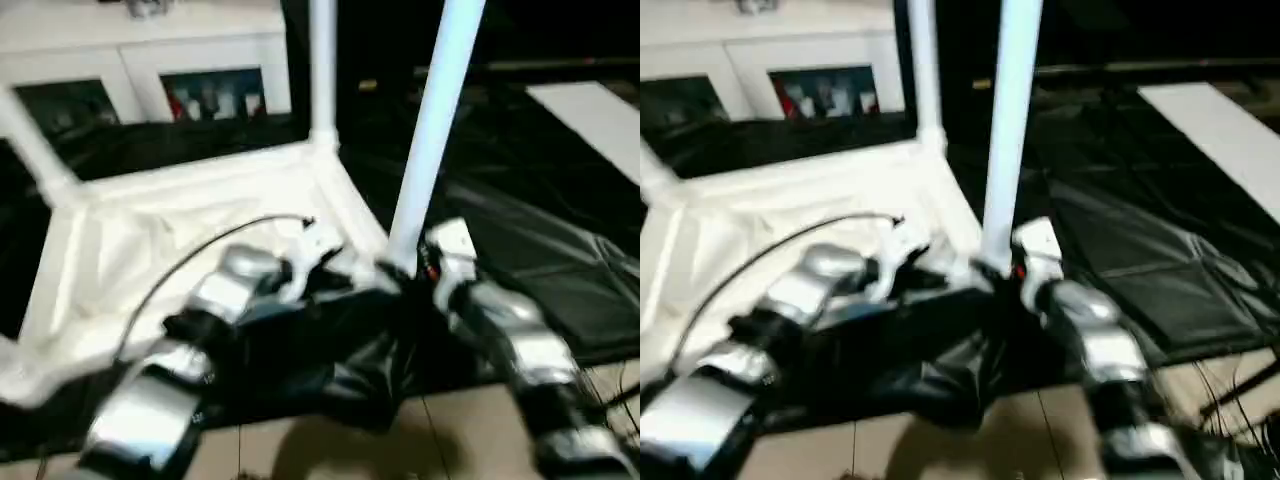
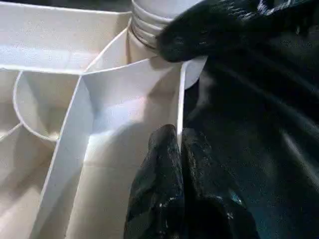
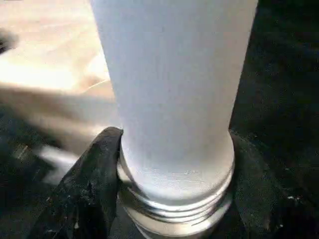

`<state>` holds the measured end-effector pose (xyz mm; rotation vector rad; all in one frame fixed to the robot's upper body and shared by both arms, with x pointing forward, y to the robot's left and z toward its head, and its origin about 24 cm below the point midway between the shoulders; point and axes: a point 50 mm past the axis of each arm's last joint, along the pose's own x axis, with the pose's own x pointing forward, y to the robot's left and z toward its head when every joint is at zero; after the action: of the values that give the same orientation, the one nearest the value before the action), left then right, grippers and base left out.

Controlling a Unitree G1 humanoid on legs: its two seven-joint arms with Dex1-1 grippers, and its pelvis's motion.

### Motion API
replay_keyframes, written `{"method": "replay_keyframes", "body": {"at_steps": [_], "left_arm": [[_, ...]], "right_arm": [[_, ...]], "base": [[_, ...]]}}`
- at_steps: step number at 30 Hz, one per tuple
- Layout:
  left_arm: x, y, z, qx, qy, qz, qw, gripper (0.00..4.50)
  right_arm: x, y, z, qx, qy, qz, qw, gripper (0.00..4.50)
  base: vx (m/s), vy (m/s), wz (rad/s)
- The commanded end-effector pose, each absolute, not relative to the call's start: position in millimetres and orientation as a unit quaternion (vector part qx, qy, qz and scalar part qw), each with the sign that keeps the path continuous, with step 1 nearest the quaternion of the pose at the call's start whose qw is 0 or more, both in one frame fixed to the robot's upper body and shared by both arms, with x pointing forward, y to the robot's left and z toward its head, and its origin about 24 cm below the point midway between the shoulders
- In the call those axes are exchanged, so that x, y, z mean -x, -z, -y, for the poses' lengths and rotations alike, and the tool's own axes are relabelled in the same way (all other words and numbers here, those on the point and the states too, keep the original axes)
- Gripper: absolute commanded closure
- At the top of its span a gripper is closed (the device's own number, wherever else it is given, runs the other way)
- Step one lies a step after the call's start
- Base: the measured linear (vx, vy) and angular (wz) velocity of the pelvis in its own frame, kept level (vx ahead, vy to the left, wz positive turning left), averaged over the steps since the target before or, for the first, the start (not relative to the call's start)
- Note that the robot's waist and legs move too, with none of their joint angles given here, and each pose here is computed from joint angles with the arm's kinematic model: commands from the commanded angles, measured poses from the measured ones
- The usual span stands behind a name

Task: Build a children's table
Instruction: Rotate leg to tighten

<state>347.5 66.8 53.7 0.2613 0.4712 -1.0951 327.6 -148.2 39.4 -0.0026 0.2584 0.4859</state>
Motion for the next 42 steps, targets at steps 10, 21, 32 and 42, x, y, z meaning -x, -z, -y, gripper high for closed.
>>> {"method": "replay_keyframes", "body": {"at_steps": [10, 21, 32, 42], "left_arm": [[-356, -49, -42, -0.114, 0.433, -0.216, 0.867, 4.50], [-344, -47, -48, -0.137, 0.534, -0.205, 0.809, 4.50], [-328, -53, -66, -0.142, 0.647, -0.187, 0.726, 4.50], [-318, -60, -80, -0.145, 0.693, -0.187, 0.681, 4.50]], "right_arm": [[-345.9, -28, 107.2, -0.045, -0.141, -0.151, 0.977, 1.82], [-335.4, -51, 129.3, -0.025, -0.227, -0.072, 0.971, 0.60], [-291.5, -62, 179.2, 0.071, -0.435, -0.116, 0.890, 0.11], [-282.1, -64, 177.8, 0.072, -0.486, -0.131, 0.861, 0.11]], "base": [[0.000, 0.000, 0.00], [0.000, 0.000, 0.00], [0.000, 0.000, 0.00], [0.000, 0.000, 0.00]]}}
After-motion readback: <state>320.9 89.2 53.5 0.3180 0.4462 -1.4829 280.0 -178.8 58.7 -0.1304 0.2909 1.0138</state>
